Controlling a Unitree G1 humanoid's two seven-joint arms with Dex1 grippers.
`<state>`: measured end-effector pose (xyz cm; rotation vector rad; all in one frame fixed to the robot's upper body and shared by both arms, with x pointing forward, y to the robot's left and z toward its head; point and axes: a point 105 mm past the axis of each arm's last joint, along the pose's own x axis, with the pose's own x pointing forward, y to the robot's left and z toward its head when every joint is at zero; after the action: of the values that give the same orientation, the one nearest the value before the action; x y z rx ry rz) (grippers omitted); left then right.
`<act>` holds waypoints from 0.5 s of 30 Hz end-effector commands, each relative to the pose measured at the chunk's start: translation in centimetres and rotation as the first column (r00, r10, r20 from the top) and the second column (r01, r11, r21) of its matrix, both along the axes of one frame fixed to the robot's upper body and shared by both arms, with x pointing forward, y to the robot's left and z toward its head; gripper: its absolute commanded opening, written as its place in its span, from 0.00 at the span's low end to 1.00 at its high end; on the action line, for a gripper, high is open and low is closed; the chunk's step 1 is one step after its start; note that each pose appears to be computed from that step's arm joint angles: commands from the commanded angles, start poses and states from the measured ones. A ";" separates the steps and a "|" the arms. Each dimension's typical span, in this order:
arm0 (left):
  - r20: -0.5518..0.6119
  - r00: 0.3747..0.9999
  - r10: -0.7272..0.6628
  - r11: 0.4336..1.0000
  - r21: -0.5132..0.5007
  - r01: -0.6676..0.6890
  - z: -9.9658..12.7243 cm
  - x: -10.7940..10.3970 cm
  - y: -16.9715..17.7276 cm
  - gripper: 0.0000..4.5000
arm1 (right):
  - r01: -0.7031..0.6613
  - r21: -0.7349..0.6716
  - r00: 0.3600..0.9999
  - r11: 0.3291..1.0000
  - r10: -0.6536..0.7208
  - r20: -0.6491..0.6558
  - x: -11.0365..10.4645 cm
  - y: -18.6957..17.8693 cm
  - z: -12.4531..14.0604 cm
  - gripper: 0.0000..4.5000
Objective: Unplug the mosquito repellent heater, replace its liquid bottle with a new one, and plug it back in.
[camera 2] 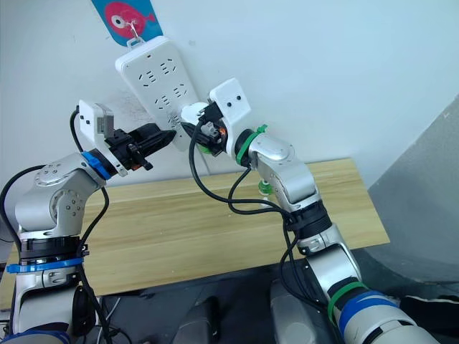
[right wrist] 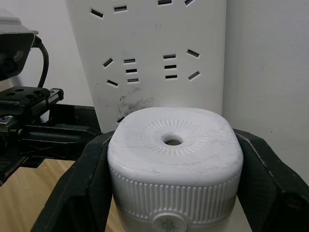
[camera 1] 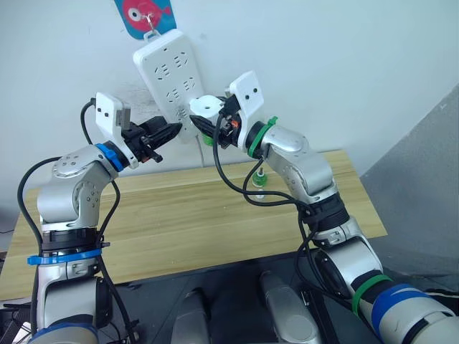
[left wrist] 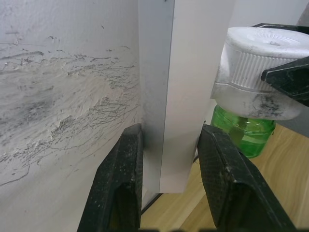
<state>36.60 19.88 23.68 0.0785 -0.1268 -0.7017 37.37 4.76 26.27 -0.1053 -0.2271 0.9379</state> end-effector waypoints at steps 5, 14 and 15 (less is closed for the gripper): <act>0.060 0.998 -0.012 0.998 0.059 0.008 0.3 0.1 -0.6 0.29 | -0.024 -0.069 0.999 0.997 0.026 0.020 -1.7 -2.0 -0.4 1.00; 0.094 0.993 0.072 0.991 0.107 -0.082 -0.3 -0.5 1.9 0.45 | -0.053 -0.107 0.999 0.993 0.053 -0.011 -5.3 -3.9 -1.6 1.00; 0.097 0.991 0.087 0.988 0.116 -0.098 -0.4 -0.6 2.3 0.50 | -0.058 -0.105 0.998 0.993 0.057 -0.011 -5.6 -3.9 -1.5 1.00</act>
<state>36.26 21.26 23.03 0.2024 -0.1583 -0.6492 33.08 0.42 23.62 -0.1961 -0.1211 0.9755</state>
